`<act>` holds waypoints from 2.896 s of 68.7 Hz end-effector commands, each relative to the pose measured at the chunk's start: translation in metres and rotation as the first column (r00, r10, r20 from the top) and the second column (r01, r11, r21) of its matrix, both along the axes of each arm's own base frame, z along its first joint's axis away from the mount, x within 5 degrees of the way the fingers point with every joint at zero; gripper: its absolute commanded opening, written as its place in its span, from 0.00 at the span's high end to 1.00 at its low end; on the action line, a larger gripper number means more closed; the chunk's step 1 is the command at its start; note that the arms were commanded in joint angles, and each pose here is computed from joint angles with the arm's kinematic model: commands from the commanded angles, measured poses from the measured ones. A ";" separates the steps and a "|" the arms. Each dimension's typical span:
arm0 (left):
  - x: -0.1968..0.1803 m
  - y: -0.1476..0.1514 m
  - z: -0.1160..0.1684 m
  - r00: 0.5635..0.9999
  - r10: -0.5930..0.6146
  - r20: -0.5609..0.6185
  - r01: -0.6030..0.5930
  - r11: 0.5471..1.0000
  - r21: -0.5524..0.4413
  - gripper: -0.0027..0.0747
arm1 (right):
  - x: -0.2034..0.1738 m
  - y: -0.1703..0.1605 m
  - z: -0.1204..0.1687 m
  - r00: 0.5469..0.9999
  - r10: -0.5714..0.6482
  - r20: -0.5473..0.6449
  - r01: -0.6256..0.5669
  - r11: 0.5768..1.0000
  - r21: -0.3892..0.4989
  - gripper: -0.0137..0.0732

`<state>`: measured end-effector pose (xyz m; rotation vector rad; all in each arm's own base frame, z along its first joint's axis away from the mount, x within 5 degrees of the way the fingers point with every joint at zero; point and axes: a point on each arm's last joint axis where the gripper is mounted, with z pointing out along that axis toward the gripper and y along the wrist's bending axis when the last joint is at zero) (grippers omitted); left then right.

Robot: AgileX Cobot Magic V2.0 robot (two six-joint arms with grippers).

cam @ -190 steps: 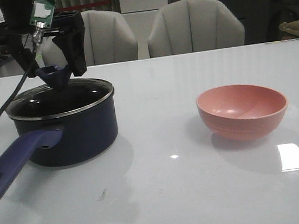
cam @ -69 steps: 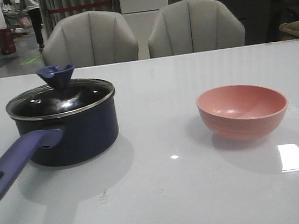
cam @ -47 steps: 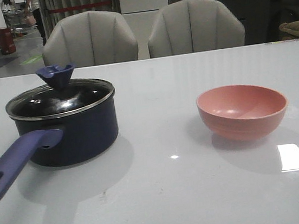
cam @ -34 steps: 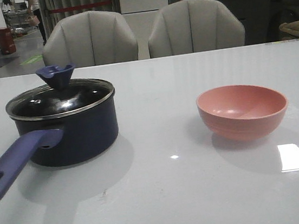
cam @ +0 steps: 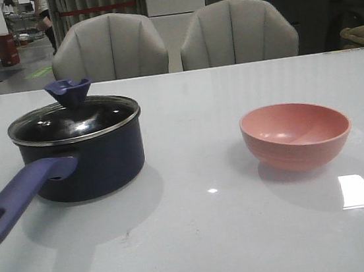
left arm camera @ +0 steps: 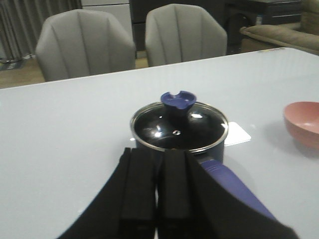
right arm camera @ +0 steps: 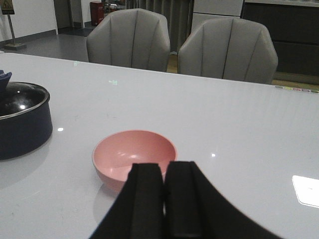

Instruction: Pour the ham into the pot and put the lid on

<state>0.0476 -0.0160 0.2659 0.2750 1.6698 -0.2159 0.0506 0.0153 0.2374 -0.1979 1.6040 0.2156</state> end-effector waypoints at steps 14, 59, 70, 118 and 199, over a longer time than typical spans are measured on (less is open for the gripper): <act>0.002 0.012 -0.030 0.961 0.245 0.130 -0.232 0.967 -0.110 0.82 | 0.000 -0.002 0.017 0.995 -0.016 0.101 0.014 1.000 0.015 0.66; 0.008 0.015 -0.063 0.950 0.291 0.116 -0.267 0.945 -0.189 0.82 | 0.000 -0.002 0.017 0.995 -0.016 0.101 0.014 1.000 0.015 0.66; 0.008 0.015 -0.063 0.950 0.291 0.116 -0.267 0.945 -0.189 0.82 | 0.000 -0.002 0.017 0.995 -0.016 0.101 0.014 1.000 0.015 0.66; 0.008 0.015 -0.063 0.950 0.291 0.116 -0.267 0.945 -0.189 0.82 | 0.000 -0.002 0.016 0.995 -0.016 0.099 0.014 1.000 0.015 0.66; 0.008 0.015 -0.063 0.950 0.291 0.116 -0.267 0.945 -0.189 0.82 | 0.004 -0.010 -0.029 0.977 -0.167 0.133 0.160 0.985 0.064 0.66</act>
